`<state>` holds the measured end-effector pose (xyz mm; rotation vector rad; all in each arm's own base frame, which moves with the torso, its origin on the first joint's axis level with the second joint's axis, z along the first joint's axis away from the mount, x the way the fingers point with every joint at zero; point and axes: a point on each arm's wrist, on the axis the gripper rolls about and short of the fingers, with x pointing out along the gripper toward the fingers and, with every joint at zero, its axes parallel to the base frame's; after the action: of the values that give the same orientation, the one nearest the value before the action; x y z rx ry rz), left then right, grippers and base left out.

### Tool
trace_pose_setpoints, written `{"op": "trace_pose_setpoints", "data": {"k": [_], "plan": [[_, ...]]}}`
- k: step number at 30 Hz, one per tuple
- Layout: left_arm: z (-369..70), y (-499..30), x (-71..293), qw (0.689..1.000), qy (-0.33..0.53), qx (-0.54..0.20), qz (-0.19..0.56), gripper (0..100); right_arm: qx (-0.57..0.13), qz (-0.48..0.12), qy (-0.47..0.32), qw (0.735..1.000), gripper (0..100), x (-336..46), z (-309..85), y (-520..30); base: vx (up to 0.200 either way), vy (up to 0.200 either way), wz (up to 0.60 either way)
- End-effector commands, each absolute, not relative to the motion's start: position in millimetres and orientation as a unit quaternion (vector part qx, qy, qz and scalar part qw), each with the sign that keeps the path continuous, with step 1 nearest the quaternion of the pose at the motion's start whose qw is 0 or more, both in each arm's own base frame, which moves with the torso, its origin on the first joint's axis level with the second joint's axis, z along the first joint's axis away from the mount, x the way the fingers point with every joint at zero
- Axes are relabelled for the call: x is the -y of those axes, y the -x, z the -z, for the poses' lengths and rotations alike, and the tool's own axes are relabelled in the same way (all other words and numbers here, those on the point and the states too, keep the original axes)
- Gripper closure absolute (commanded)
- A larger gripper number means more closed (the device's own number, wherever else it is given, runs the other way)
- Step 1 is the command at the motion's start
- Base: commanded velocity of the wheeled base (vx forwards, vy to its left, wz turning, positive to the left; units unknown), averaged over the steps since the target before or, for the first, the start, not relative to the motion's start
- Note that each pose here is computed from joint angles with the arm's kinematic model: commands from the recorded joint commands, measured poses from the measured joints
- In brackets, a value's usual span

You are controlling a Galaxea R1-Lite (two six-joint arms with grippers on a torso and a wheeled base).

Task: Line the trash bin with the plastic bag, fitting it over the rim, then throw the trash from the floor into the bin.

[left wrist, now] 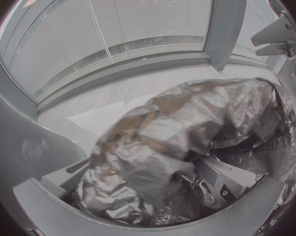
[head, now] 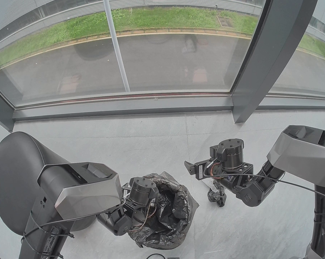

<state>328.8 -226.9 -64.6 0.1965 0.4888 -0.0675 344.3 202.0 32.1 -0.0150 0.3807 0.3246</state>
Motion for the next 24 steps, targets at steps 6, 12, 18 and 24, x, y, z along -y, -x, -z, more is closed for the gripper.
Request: {"op": "trace_pose_setpoints", "data": {"k": [6, 12, 18, 24], "plan": [[51.3, -319.5, 229.2, 0.967, -0.096, -0.234, 0.037, 0, -0.189, -0.161, 0.008, 0.969, 0, -202.1, -31.4, -344.2, 0.000, 0.000, 0.00], [36.9, -301.2, 234.7, 0.969, -0.097, -0.223, 0.049, 0, -0.189, -0.160, 0.008, 0.969, 0, -202.1, -31.4, -344.2, 0.000, 0.000, 0.00], [31.5, -292.9, 242.2, 0.969, -0.095, -0.219, 0.062, 0, -0.190, -0.161, 0.008, 0.969, 0, -202.1, -30.8, -344.3, 0.000, 0.000, 0.00], [29.9, -285.9, 247.6, 0.969, -0.092, -0.218, 0.072, 0, -0.190, -0.160, 0.010, 0.969, 0, -201.9, -30.5, -344.0, 0.000, 0.000, 0.00]]}}
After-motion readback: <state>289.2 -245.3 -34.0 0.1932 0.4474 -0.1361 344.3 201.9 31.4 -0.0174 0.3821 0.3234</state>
